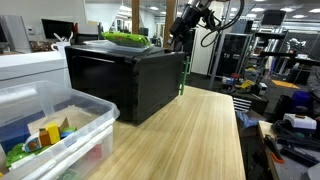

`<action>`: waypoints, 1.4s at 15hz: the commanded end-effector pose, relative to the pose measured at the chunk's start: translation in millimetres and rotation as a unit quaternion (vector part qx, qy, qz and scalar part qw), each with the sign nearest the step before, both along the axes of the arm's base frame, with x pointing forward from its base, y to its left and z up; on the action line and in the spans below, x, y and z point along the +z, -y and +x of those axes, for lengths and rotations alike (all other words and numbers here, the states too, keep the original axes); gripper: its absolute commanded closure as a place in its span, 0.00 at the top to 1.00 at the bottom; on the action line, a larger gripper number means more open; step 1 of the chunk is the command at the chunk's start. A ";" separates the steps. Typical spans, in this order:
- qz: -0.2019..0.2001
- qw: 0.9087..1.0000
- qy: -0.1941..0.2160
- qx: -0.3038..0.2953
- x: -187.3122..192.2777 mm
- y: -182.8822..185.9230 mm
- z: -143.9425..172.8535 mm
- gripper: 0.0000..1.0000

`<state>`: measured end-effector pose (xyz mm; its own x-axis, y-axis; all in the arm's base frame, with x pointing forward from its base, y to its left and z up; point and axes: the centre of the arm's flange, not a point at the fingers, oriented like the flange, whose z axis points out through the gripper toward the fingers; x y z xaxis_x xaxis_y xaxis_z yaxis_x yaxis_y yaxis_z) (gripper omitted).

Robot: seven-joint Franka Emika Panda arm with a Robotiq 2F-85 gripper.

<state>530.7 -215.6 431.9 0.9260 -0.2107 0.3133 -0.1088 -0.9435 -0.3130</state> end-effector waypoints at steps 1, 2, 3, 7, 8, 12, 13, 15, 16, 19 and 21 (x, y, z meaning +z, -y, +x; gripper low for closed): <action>0.009 1.000 0.005 -0.011 -10.5 4.6 9.9 1.00; 0.009 1.000 0.005 -0.012 -12.2 5.2 10.4 1.00; 0.010 1.000 0.006 -0.010 -13.4 5.9 10.5 1.00; 0.011 1.000 0.014 -0.012 -8.3 6.7 19.2 1.00; 0.011 1.000 0.018 -0.013 -4.3 5.9 21.9 1.00; 0.006 1.000 0.021 -0.013 11.8 -1.5 21.9 1.00; 0.006 1.000 0.022 -0.011 16.8 -2.2 19.7 1.00; 0.008 1.000 0.029 -0.007 20.0 -1.8 20.2 1.00; 0.010 0.999 0.031 -0.007 17.8 -0.4 23.1 1.00; 0.001 1.000 0.029 -0.009 7.5 4.0 28.2 1.00; 0.003 1.000 0.023 -0.011 -2.6 6.9 29.8 1.00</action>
<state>554.9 -216.9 441.5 0.9123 -0.2156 0.3480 -0.1021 -0.9430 -0.3167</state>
